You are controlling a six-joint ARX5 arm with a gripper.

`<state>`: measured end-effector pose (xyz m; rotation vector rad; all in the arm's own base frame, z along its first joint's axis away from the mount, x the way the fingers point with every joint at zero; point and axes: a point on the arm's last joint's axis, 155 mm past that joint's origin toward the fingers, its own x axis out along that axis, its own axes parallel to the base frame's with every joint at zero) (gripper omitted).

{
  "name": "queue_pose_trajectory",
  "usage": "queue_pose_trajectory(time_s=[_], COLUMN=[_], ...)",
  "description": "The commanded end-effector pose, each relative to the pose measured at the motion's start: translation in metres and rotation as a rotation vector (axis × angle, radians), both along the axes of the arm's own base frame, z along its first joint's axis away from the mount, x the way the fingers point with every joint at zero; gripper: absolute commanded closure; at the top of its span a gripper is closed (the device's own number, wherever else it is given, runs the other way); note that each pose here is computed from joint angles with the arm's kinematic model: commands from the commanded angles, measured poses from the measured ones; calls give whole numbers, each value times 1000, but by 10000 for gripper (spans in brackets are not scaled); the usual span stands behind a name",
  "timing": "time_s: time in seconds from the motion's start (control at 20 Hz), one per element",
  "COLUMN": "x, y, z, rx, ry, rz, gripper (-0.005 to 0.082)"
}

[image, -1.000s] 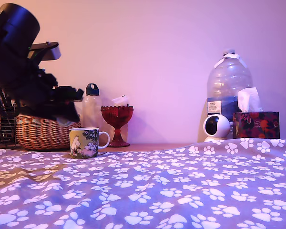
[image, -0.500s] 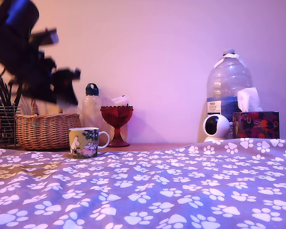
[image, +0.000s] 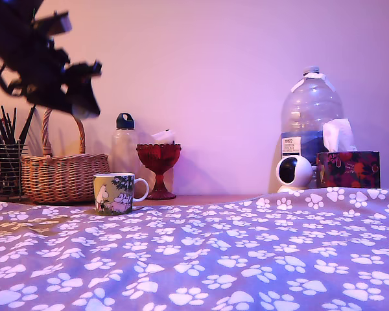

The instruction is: Pick the coffee capsule and then drop it inside the coffee cup in front of you

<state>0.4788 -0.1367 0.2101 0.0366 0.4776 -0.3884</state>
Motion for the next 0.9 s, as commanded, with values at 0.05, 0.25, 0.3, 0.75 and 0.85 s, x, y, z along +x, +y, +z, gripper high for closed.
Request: queue_pose_trajectory(time_s=[0.05, 0.25, 0.3, 0.75, 0.85], x=[12, 26, 29, 60, 66], y=[-4, -9, -10, -16, -18], z=[-10, -13, -13, -24, -32], rx=[7, 11, 13, 32, 36], ry=[42, 88, 97, 198, 221], rz=[-9, -17, -17, -15, -15], gripper=[571, 571, 571, 569, 569])
